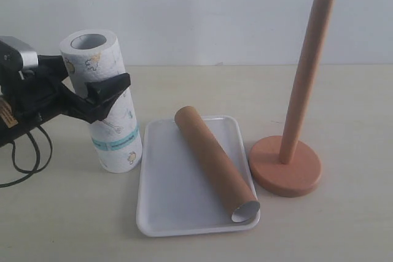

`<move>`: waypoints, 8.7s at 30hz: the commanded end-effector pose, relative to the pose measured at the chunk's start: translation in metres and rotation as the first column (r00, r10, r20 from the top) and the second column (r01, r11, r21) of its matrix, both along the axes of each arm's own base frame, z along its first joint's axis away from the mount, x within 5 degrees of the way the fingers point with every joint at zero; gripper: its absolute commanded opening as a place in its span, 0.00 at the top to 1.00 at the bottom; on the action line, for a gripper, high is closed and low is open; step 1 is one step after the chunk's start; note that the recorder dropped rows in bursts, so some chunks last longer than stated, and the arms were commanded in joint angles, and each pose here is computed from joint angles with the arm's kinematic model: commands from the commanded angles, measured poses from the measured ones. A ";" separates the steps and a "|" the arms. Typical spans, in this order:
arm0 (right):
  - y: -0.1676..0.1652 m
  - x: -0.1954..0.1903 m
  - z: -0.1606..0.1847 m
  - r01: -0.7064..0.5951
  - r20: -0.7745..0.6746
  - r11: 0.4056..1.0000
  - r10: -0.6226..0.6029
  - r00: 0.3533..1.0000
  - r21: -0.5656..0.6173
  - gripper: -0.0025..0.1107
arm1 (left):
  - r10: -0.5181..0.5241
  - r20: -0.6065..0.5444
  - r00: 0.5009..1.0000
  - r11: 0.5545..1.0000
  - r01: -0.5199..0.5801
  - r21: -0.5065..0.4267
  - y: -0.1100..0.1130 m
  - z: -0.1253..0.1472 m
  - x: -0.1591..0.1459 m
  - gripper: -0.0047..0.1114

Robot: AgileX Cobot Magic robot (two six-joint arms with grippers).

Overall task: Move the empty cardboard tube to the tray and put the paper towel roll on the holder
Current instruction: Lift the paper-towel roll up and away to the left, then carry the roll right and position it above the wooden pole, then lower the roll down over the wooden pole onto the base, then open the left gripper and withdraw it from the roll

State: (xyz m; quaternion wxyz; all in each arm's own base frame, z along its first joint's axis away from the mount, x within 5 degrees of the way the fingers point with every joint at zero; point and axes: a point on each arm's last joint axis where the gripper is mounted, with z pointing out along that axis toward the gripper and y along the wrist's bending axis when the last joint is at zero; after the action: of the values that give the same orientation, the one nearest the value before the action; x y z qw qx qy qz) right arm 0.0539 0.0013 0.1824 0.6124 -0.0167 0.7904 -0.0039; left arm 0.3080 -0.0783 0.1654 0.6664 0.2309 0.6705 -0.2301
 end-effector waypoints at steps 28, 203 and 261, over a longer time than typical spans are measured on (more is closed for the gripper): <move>0.000 0.000 0.002 -0.001 0.016 1.000 0.000 1.000 0.002 0.98 | -0.055 -0.078 0.995 0.990 0.044 -0.134 -0.006 -0.003 0.019 0.92; 0.000 0.000 0.001 -0.001 0.014 1.000 0.001 1.000 0.009 0.98 | -0.468 -0.038 0.883 0.868 0.451 -0.206 -0.263 0.100 0.033 0.92; 0.000 0.000 0.002 -0.002 0.018 1.000 0.001 1.000 0.014 0.98 | -0.602 0.067 0.796 0.774 0.602 -0.197 -0.266 0.082 0.017 0.01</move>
State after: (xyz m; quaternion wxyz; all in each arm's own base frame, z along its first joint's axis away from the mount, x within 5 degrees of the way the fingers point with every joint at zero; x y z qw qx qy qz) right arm 0.0541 0.0015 0.1829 0.6144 -0.0125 0.7889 0.0010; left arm 0.3309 -0.3477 0.2252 0.5569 0.3437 0.5652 -0.5022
